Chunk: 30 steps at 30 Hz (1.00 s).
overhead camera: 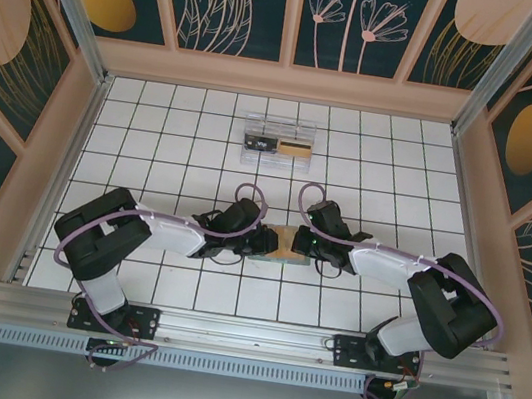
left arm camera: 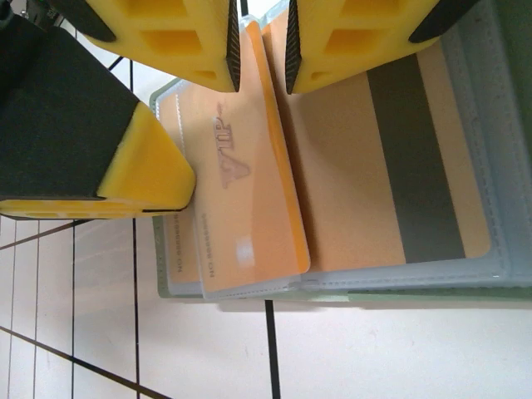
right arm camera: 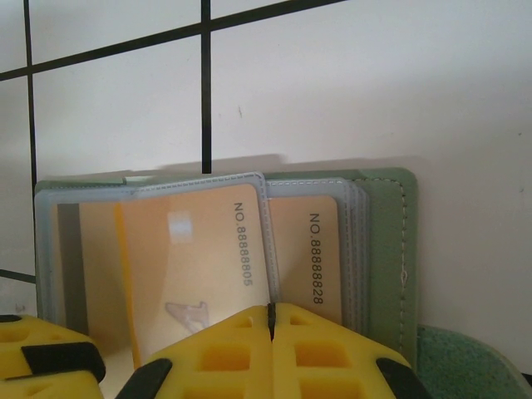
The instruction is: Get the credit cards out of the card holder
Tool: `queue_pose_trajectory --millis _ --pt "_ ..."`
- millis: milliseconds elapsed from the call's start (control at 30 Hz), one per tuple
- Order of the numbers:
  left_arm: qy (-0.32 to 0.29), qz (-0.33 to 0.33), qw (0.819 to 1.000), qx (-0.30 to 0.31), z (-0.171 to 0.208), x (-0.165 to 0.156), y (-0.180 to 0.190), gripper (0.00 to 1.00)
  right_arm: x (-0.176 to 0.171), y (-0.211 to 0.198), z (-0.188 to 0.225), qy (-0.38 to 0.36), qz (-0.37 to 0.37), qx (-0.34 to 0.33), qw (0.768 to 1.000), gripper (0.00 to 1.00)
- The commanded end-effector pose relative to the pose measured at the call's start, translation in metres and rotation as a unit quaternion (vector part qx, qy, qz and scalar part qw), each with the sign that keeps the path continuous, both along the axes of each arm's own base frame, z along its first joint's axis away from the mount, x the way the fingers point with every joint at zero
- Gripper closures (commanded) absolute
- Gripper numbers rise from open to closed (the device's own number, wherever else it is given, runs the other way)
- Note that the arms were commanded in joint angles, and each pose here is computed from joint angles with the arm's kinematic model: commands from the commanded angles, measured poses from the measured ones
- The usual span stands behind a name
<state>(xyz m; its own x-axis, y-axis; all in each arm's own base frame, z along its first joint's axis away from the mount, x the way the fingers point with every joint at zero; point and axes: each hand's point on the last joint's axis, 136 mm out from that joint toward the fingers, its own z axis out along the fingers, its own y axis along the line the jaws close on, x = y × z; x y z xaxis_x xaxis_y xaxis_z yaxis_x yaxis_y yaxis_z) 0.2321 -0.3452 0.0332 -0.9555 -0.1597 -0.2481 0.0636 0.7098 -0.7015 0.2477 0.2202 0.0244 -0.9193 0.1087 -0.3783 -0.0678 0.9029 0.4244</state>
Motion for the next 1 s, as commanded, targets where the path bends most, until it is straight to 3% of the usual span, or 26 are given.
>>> queue_pose_trajectory --millis 0,967 --pt "0.011 -0.001 1.000 0.003 -0.009 -0.001 0.000 0.76 -0.026 -0.020 -0.033 0.060 -0.007 -0.051 0.997 0.96" --pt "0.014 -0.004 1.000 -0.028 -0.004 0.005 -0.015 0.87 -0.033 -0.020 -0.035 0.062 -0.008 -0.051 0.997 0.95"
